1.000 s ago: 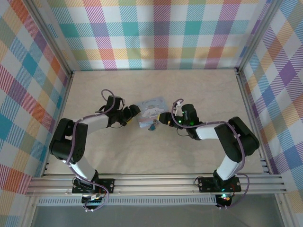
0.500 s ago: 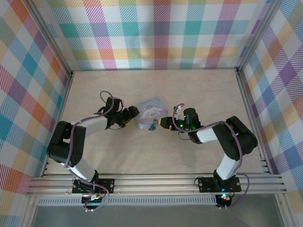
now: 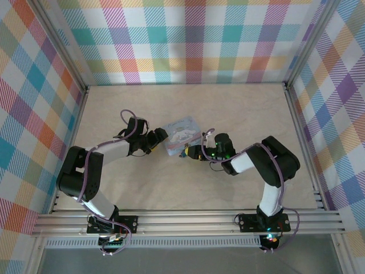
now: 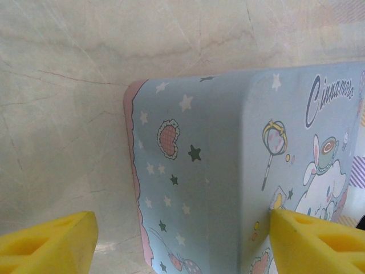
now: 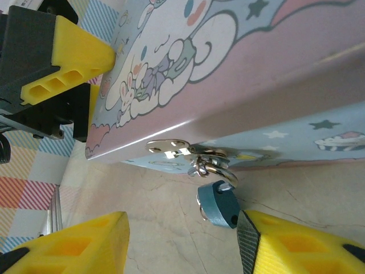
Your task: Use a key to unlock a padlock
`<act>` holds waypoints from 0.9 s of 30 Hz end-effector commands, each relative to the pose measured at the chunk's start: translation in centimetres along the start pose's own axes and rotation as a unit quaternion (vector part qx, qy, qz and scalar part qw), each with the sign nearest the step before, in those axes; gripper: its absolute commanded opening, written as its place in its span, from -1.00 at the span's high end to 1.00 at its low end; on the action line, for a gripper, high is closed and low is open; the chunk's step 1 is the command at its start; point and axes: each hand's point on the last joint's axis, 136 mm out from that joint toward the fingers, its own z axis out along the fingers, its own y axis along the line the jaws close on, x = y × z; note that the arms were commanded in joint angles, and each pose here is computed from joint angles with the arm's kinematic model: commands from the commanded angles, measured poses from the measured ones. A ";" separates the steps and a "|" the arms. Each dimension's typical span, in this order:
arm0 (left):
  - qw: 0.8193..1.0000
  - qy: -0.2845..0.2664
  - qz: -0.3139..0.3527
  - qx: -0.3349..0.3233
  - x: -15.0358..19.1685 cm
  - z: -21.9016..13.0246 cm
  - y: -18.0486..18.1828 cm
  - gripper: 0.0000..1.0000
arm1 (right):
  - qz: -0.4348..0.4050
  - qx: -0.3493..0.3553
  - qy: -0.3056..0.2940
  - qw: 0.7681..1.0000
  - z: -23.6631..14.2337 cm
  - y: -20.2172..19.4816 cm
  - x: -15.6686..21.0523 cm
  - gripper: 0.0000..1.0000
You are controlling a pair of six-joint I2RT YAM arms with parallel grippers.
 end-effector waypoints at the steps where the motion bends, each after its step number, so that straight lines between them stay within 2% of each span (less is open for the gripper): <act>1: 0.994 0.044 -0.032 -0.094 3.1 0.2 4.9 -0.54 | -0.013 -0.031 -0.009 0.999 0.7 1.4 -0.9 -0.06; 27: 0.994 0.043 -0.033 -0.095 2.8 0.2 4.5 -0.54 | -0.005 -0.039 -0.011 0.999 2.3 0.4 -1.0 0.11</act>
